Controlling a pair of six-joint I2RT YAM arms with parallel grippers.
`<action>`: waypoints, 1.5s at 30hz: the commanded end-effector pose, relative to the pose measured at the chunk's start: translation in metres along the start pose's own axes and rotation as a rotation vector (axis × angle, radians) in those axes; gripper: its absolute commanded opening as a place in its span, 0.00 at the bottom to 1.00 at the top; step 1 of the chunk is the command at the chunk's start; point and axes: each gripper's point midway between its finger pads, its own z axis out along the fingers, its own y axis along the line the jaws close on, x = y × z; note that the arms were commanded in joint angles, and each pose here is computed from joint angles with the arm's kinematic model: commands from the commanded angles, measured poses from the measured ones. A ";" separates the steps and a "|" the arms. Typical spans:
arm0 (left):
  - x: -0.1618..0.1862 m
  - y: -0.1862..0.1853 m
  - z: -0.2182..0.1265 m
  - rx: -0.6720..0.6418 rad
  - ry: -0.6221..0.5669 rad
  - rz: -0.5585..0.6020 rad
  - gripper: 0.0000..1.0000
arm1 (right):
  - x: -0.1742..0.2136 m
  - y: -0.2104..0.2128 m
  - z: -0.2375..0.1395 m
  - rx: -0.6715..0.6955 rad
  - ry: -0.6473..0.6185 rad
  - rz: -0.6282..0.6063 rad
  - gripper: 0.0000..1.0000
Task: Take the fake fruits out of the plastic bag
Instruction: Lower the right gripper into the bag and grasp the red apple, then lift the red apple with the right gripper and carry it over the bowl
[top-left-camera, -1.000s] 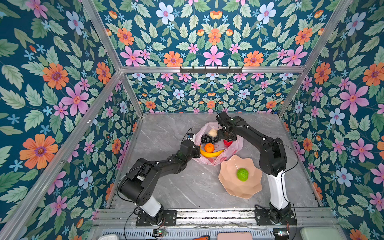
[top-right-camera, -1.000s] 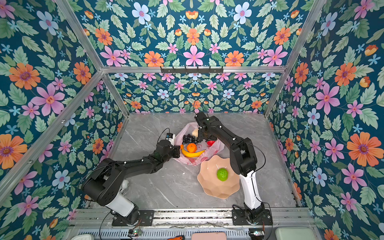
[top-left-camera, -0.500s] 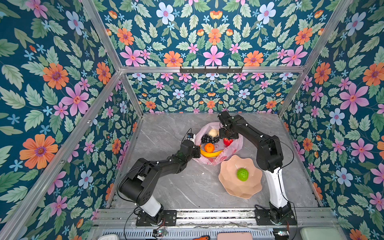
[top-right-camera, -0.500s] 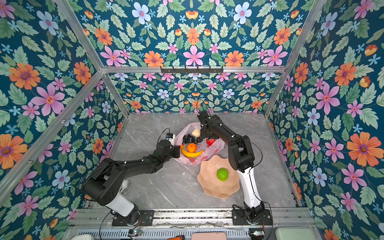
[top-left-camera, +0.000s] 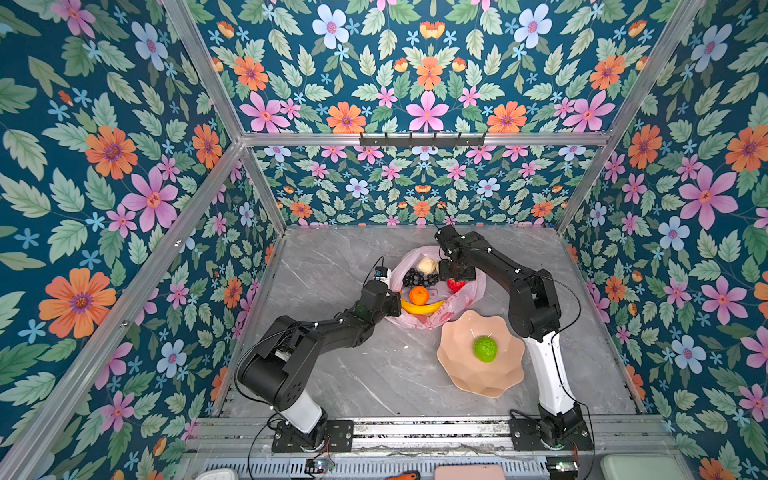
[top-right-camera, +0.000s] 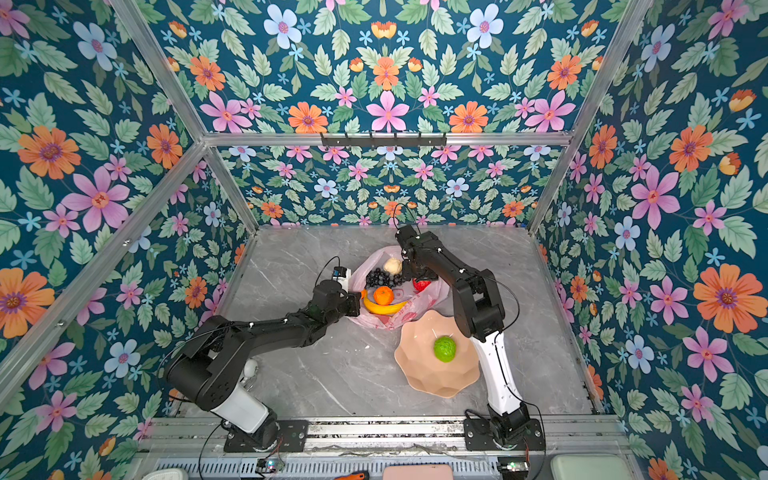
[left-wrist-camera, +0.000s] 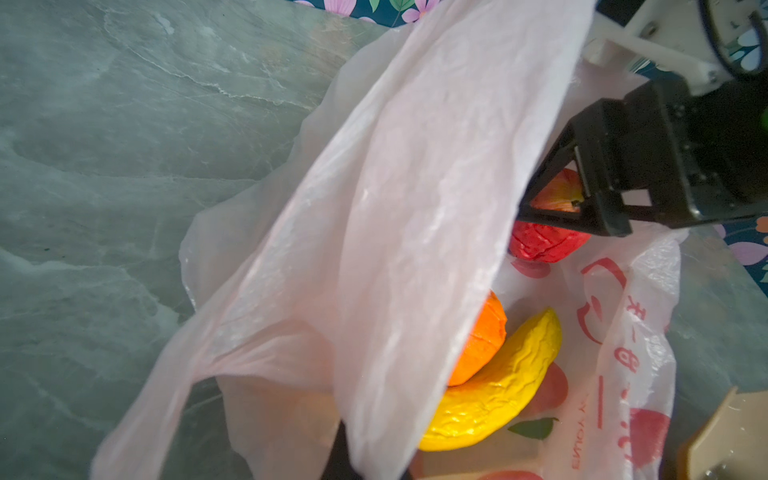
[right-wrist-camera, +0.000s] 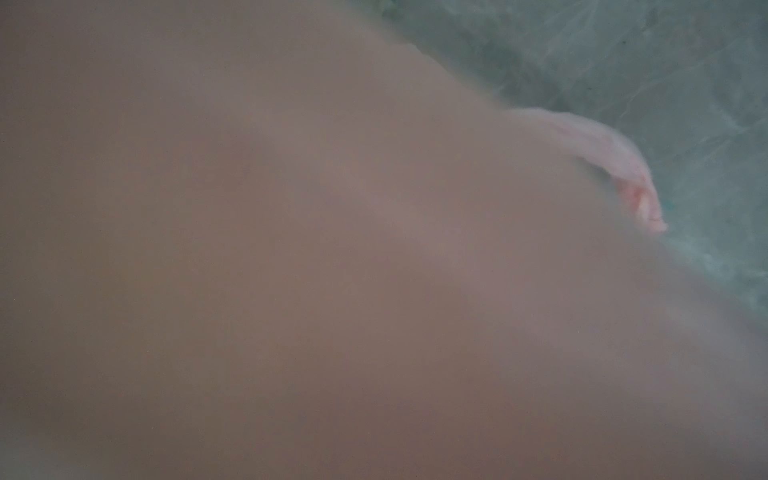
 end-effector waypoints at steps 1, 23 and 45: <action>-0.004 -0.002 0.001 0.011 -0.010 0.003 0.00 | 0.001 0.001 0.002 -0.002 0.012 -0.006 0.76; -0.003 -0.002 0.001 0.009 -0.008 0.004 0.00 | 0.009 0.027 -0.011 -0.091 0.020 -0.025 0.66; -0.003 -0.003 0.002 0.011 -0.005 0.005 0.00 | 0.020 0.043 -0.071 -0.169 -0.036 -0.078 0.66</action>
